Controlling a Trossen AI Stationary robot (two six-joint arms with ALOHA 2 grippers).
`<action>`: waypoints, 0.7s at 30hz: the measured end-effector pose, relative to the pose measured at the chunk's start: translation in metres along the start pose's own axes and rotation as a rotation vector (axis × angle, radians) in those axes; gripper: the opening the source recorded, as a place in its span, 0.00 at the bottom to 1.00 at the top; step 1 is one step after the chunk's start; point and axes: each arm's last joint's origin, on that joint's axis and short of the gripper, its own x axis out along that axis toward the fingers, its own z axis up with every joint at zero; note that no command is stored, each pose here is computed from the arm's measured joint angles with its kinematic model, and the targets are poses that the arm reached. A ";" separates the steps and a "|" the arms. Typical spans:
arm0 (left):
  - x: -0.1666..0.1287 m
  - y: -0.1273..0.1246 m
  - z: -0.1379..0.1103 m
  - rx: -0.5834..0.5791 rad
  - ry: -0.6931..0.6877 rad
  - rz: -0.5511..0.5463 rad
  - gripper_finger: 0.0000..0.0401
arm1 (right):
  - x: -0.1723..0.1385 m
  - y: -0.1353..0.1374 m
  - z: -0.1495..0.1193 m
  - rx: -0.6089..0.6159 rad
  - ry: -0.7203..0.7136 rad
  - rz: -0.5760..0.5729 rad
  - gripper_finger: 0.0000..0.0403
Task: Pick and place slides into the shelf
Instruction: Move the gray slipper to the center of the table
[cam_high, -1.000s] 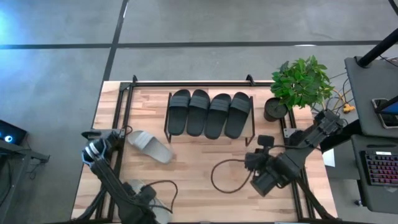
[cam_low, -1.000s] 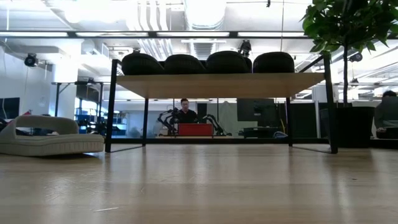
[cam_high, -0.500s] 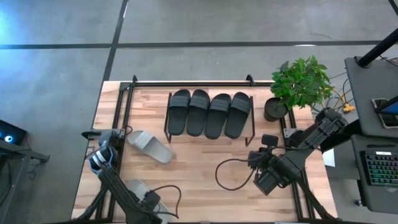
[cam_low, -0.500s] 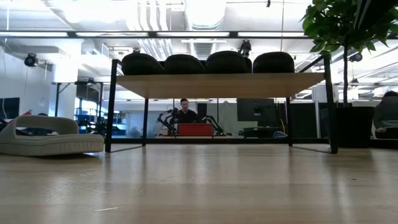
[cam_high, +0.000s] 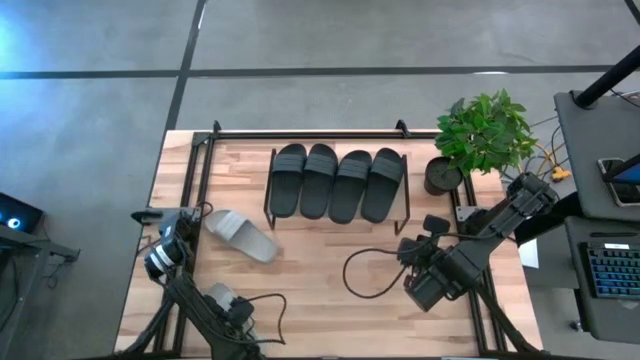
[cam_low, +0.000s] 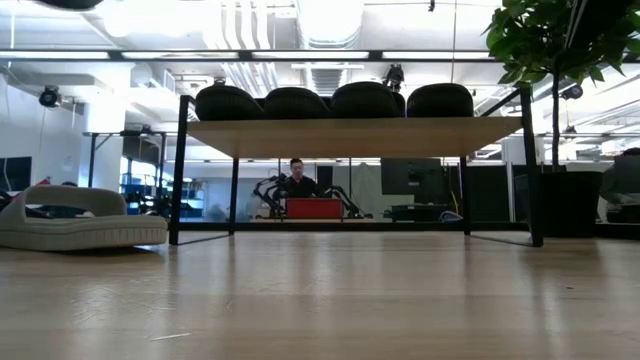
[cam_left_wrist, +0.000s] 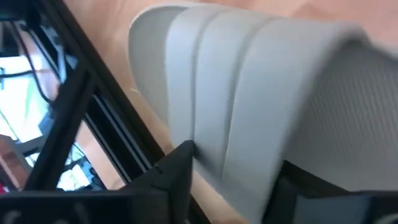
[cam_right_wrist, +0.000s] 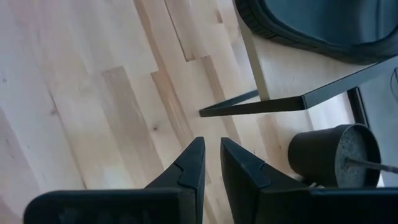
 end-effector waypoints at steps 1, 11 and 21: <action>0.002 0.001 0.001 0.001 -0.006 0.007 0.26 | 0.000 0.000 0.000 0.004 0.000 0.000 0.11; -0.021 -0.001 0.001 0.152 -0.210 -0.104 0.01 | 0.000 0.000 -0.001 -0.020 0.054 0.022 0.11; -0.055 -0.005 0.034 0.481 -0.797 -0.070 0.00 | 0.001 0.000 -0.002 -0.029 0.053 0.019 0.11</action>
